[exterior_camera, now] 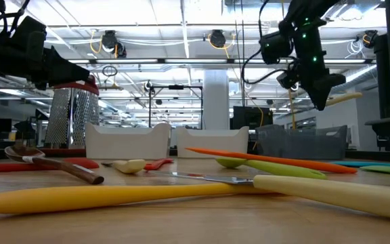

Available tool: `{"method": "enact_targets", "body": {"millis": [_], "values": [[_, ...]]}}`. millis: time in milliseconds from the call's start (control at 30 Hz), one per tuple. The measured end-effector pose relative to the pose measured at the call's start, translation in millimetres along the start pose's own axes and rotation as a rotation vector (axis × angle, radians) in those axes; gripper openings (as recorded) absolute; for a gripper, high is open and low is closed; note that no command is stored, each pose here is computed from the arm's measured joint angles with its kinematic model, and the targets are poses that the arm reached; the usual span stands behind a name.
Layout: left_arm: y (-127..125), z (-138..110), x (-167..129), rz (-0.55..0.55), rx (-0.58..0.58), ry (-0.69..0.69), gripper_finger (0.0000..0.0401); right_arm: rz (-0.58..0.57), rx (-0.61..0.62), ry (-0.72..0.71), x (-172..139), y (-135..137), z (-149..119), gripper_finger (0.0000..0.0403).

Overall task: Pick & Place Kitchen Items
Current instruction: Put the yellow knife into the black bin

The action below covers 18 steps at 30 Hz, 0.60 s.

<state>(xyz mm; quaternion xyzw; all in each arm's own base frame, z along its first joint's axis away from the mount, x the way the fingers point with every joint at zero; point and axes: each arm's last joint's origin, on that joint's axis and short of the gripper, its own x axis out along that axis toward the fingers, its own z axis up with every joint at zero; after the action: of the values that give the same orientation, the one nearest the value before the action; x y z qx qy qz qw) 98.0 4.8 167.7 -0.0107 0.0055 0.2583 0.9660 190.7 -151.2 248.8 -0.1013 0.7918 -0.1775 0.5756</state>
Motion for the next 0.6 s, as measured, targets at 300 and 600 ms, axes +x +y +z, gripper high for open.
{"method": "enact_targets", "body": {"millis": [300, 600], "values": [[0.0, 0.0, 0.0, 0.000, 0.000, 0.000, 0.0106, -0.039, -0.132, 0.089, 21.9, -0.9, 22.5, 0.0033], [0.0, 0.0, 0.0, 0.000, -0.005, 0.000, 0.0106, -0.020, -0.234, 0.138, 44.7, 1.8, 43.4, 0.0034]]}}
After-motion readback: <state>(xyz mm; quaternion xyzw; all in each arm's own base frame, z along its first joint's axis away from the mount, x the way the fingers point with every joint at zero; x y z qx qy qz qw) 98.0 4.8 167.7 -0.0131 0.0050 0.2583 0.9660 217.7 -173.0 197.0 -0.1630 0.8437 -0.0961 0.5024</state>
